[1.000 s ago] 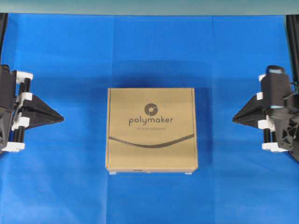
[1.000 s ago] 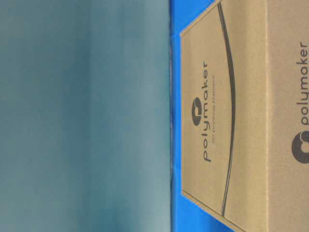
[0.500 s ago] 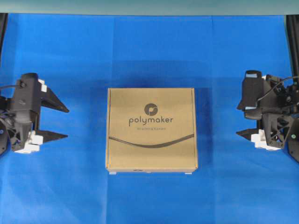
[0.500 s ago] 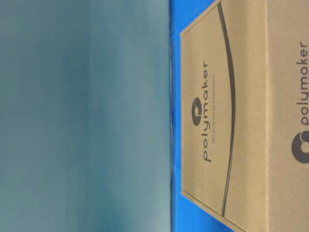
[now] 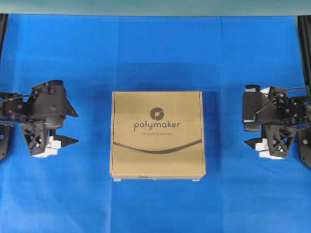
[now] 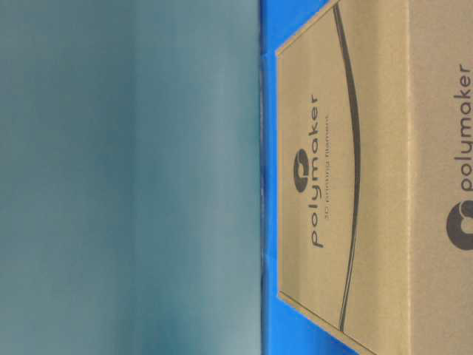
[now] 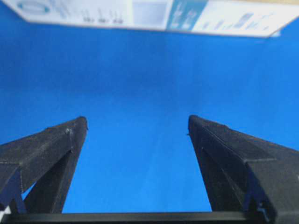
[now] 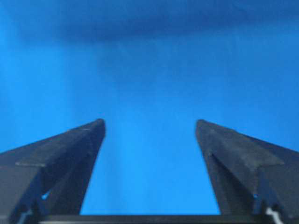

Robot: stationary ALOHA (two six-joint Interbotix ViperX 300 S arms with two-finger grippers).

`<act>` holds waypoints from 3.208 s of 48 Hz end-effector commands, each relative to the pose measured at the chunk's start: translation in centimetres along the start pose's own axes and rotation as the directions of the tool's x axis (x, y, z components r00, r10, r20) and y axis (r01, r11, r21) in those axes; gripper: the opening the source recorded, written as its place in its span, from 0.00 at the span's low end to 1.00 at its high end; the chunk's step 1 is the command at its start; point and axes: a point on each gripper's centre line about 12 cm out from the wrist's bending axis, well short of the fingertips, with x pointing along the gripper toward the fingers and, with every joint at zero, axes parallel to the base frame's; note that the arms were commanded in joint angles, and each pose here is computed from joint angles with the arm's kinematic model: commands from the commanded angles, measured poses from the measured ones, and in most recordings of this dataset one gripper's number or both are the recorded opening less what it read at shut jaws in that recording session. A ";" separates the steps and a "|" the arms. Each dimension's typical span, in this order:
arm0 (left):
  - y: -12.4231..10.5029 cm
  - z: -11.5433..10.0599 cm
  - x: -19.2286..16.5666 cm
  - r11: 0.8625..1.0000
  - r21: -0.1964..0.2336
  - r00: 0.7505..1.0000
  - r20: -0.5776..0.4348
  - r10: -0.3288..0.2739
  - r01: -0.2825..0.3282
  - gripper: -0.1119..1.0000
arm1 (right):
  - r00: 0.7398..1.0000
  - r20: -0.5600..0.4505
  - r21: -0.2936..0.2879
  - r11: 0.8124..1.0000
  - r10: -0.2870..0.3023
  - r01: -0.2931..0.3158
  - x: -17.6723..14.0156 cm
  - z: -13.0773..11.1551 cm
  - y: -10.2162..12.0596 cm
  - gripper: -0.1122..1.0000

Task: Lift up the cardboard box by clamping it between your arms.
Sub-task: 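Raise both grippers and swing them inward toward the box sides, then move both grippers inward to press against the box's left and right sides, then squeeze the box between both grippers and lift it upward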

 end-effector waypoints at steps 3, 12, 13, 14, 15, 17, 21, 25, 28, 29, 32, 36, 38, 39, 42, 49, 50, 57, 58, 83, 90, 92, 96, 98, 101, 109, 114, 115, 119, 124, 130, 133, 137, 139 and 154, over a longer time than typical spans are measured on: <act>0.0 0.8 1.3 1.000 0.003 1.000 0.020 -0.001 0.001 0.86 | 1.000 0.018 -0.004 1.000 -0.003 0.003 1.1 0.5 -0.1 0.99; 0.0 0.9 3.5 1.000 0.002 1.000 -0.014 0.000 0.000 0.86 | 1.000 0.031 -0.003 1.000 -0.002 0.002 2.9 1.3 0.0 0.99; 0.0 0.9 3.7 1.000 0.001 1.000 -0.017 0.000 0.000 0.86 | 0.999 0.034 -0.005 1.000 -0.002 0.002 3.1 1.4 0.0 0.99; 0.0 1.0 3.9 1.000 0.001 1.000 -0.015 0.000 0.000 0.86 | 0.999 0.032 -0.007 1.000 -0.002 0.002 3.2 1.4 0.0 0.99; 0.0 1.1 4.0 1.000 0.001 1.000 -0.015 0.000 0.000 0.86 | 0.999 0.035 -0.006 1.000 -0.002 0.003 3.4 1.6 0.0 0.99; -0.1 1.2 4.4 1.000 0.002 1.000 -0.014 -0.002 0.002 0.86 | 0.999 0.040 -0.009 1.000 -0.002 0.003 3.6 1.9 0.0 0.99; 0.0 1.6 5.0 1.000 0.003 1.000 -0.002 -0.001 0.001 0.86 | 0.999 0.049 -0.010 1.000 -0.002 0.003 4.1 2.6 0.0 0.99; -0.1 1.6 5.8 1.000 0.003 1.000 -0.011 -0.002 0.002 0.86 | 0.998 0.055 -0.015 1.000 -0.001 0.002 4.5 3.1 0.0 0.99; -0.1 1.7 6.3 1.000 0.001 1.000 -0.018 -0.001 0.001 0.86 | 0.999 0.054 -0.016 1.000 -0.001 0.002 4.9 3.4 0.0 0.99; -0.1 1.8 6.4 1.000 0.001 1.000 -0.018 -0.002 0.002 0.86 | 0.999 0.052 -0.016 1.000 -0.001 0.002 5.1 3.5 0.0 0.99; -0.1 1.8 6.9 1.000 0.001 1.000 -0.026 -0.001 0.002 0.86 | 0.999 0.049 -0.019 1.000 -0.002 0.002 5.4 3.7 0.0 0.99; -0.1 2.1 7.3 1.000 0.002 1.000 -0.020 -0.003 0.003 0.86 | 0.999 0.049 -0.030 1.000 -0.001 0.002 6.1 4.0 0.1 0.99; -0.1 2.3 7.4 1.000 0.002 1.000 -0.015 -0.003 0.003 0.86 | 0.998 0.058 -0.034 0.999 -0.001 0.003 6.3 4.4 0.1 0.99; -0.1 2.3 7.5 1.000 0.002 1.000 -0.014 -0.003 0.003 0.86 | 0.998 0.063 -0.036 0.999 -0.001 0.003 6.4 4.5 0.1 0.99; -0.1 2.6 7.6 1.000 0.004 1.000 -0.012 -0.003 0.003 0.86 | 0.997 0.074 -0.040 0.999 0.001 0.002 6.6 5.0 0.2 0.99; -0.1 2.8 8.1 1.000 0.005 1.000 -0.015 -0.003 0.003 0.86 | 0.996 0.084 -0.042 0.999 0.002 0.001 7.3 5.9 0.3 0.99; -0.1 2.8 8.2 1.000 0.005 1.000 -0.017 -0.003 0.003 0.86 | 0.997 0.083 -0.040 0.999 0.003 0.001 7.4 6.0 0.3 0.99; -0.2 3.3 8.5 1.000 0.005 1.000 -0.014 -0.003 0.003 0.86 | 0.996 0.084 -0.046 0.999 0.005 -0.001 8.1 6.9 0.4 0.99; -0.2 3.3 8.6 1.000 0.005 1.000 -0.014 -0.003 0.003 0.86 | 0.996 0.084 -0.046 0.999 0.005 -0.001 8.1 6.9 0.4 0.99; -0.1 3.9 8.9 1.000 0.010 1.000 -0.012 -0.002 0.002 0.86 | 0.997 0.078 -0.045 0.999 0.010 -0.006 8.4 7.5 0.8 0.99; 0.0 4.1 8.8 1.000 0.013 1.000 -0.008 0.000 0.000 0.86 | 0.997 0.082 -0.042 0.999 0.011 -0.007 8.4 7.9 0.8 0.99; 0.0 4.3 8.5 1.000 0.013 1.000 -0.002 0.000 0.000 0.86 | 0.996 0.087 -0.042 0.999 0.011 -0.007 8.2 8.0 0.8 0.99; 0.0 4.9 7.9 1.000 0.013 1.000 0.011 0.001 -0.001 0.86 | 0.996 0.090 -0.042 0.999 0.011 -0.007 7.9 8.2 0.8 0.99; 0.1 5.2 7.6 1.000 0.012 1.000 0.015 0.002 -0.002 0.86 | 0.995 0.098 -0.042 0.999 0.011 -0.007 7.7 8.4 0.9 0.99; 0.1 5.8 7.2 1.000 0.013 1.000 0.025 0.002 -0.003 0.86 | 0.994 0.108 -0.042 0.999 0.012 -0.007 7.1 8.8 0.9 0.99; 0.1 7.4 5.8 1.000 0.015 1.000 0.028 0.005 -0.006 0.86 | 0.994 0.107 -0.044 0.999 0.011 -0.007 4.9 10.0 0.9 0.99; 0.2 8.4 4.7 1.000 0.016 1.000 0.025 0.007 -0.008 0.86 | 0.995 0.102 -0.044 0.999 0.011 -0.006 3.1 10.7 0.8 0.99; 0.2 8.6 4.4 1.000 0.016 1.000 0.028 0.008 -0.008 0.86 | 0.994 0.105 -0.043 0.999 0.010 -0.006 2.8 10.9 0.8 0.99; 0.2 9.9 3.0 1.000 0.014 0.999 0.045 0.009 -0.010 0.86 | 0.994 0.110 -0.043 0.999 0.010 -0.006 1.4 11.5 0.8 0.99; 0.2 11.7 1.2 1.000 0.009 0.998 0.069 0.011 -0.012 0.86 | 0.994 0.111 -0.043 0.999 0.011 -0.006 -0.4 12.2 0.8 0.99; 0.3 13.2 -0.6 1.000 0.007 0.997 0.075 0.014 -0.015 0.86 | 0.994 0.110 -0.042 0.999 0.010 -0.006 -2.8 13.3 0.8 0.99; 0.3 14.1 -1.5 1.000 0.007 0.997 0.072 0.015 -0.015 0.86 | 0.995 0.101 -0.043 0.999 0.009 -0.005 -3.9 13.6 0.8 0.99; 0.3 15.3 -2.7 1.000 0.008 0.997 0.078 0.016 -0.016 0.86 | 0.995 0.095 -0.043 0.999 0.008 -0.004 -5.5 14.1 0.8 0.99; 0.3 15.9 -3.4 1.000 0.007 0.996 0.083 0.016 -0.017 0.86 | 0.995 0.095 -0.042 0.999 0.008 -0.004 -6.3 14.3 0.8 0.99; 0.4 20.2 -9.6 1.000 0.000 0.991 0.132 0.023 -0.024 0.86 | 0.989 0.145 -0.038 0.999 0.008 -0.002 -11.8 16.3 0.7 0.99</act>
